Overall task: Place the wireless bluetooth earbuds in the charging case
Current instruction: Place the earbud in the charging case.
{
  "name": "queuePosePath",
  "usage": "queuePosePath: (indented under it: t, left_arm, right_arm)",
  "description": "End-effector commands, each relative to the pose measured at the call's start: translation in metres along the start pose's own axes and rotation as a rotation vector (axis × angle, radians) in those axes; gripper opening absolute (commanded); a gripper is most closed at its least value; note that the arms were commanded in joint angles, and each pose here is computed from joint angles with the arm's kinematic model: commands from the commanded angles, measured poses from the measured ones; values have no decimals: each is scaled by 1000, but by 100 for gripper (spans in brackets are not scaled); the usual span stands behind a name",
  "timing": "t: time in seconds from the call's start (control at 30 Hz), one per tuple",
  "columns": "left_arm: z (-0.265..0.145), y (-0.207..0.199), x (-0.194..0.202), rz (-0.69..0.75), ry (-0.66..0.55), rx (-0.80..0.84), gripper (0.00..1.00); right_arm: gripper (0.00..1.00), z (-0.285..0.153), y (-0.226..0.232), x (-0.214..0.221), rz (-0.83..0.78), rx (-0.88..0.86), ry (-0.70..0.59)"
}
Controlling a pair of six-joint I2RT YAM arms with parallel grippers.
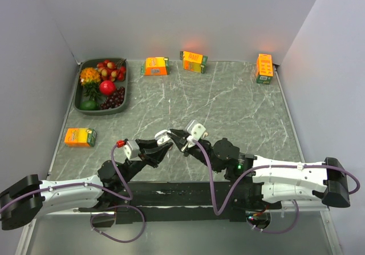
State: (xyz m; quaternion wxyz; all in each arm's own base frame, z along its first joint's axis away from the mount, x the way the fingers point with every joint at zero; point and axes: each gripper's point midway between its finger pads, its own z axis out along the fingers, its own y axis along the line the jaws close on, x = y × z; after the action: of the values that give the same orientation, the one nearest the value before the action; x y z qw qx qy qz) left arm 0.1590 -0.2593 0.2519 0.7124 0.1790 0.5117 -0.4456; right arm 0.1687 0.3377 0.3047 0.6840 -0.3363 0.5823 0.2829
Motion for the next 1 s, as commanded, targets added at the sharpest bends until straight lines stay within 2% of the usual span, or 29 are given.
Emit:
queuePosePath:
  t: [0.0,0.57,0.83,0.97]
  left_arm:
    - [10,-8,-29,-25,-87,26,1]
    - [11,-8,-30,-21,-89,22,1]
    - [12,-8,-29,-21,-89,21,1]
    - [12,-7,-29,-19,-90,16,1]
  right_arm:
    - [0,2,-4,3,13,20,1]
    - [0,0,-4,15,35,36,56]
    - [22,-1,-7,10,35,43,57]
    - [26,-2,-7,6,38,39,53]
